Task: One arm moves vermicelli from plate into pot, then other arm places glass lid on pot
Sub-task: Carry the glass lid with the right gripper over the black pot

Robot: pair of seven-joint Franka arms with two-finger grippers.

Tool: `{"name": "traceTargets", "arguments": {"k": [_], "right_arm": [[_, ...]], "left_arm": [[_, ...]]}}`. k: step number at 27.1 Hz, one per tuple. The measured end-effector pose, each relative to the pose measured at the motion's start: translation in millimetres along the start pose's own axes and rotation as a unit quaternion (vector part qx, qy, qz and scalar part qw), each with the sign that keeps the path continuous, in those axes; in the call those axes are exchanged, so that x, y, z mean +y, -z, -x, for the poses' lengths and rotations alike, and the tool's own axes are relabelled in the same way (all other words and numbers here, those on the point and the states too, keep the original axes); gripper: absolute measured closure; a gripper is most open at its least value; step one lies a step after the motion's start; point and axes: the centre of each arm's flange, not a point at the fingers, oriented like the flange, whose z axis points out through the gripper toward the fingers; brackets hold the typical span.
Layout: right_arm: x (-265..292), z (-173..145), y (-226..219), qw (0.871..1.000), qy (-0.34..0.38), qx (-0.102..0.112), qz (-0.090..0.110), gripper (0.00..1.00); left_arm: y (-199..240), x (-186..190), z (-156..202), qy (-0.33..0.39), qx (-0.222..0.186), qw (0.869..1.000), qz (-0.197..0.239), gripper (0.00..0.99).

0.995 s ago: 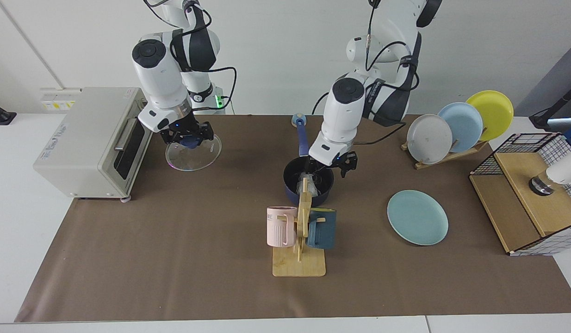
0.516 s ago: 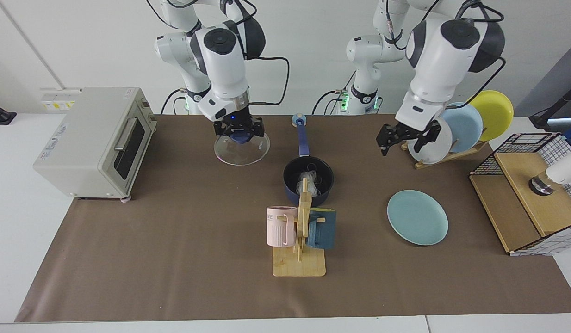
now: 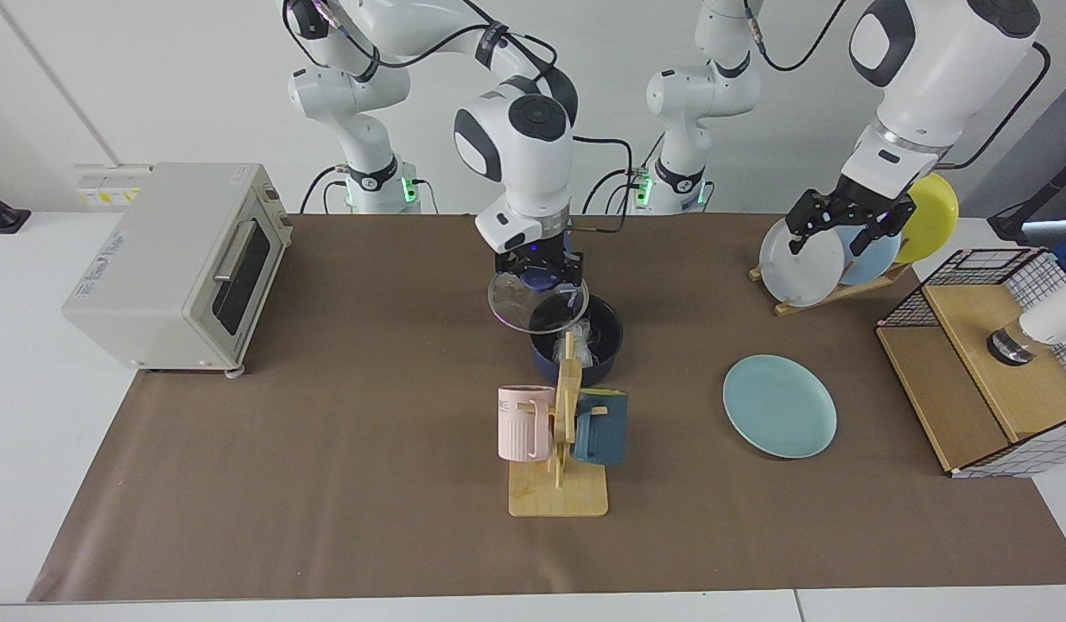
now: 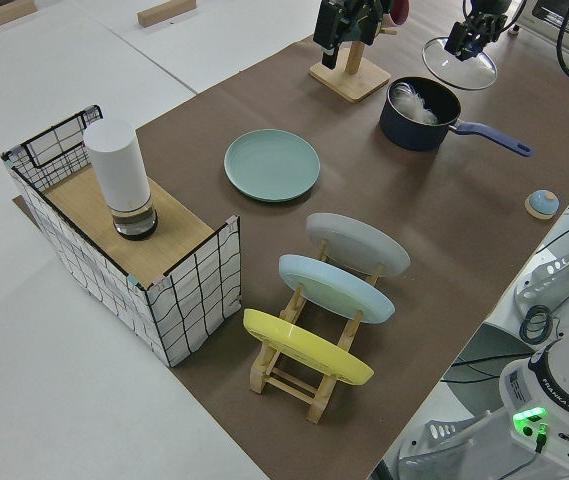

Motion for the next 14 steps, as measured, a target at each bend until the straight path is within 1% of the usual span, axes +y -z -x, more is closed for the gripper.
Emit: {"name": "traceTargets", "arguments": {"k": [5,10,14], "right_arm": [[-29,1,-15,1.0,-0.012,-0.007,-0.008,0.56],[-54,7,-26,1.0,-0.024,0.002,-0.006,0.56],[-62,6,-33,1.0,-0.029,0.003,-0.005,0.56]], "left_arm": [[-2,2,0,-0.002,-0.002,1.0,0.001,0.0],[-3,7,0,-0.006,-0.003,1.0,0.002,0.0],[-3,9,0,-0.008,-0.002,1.0,0.002,0.0]]}}
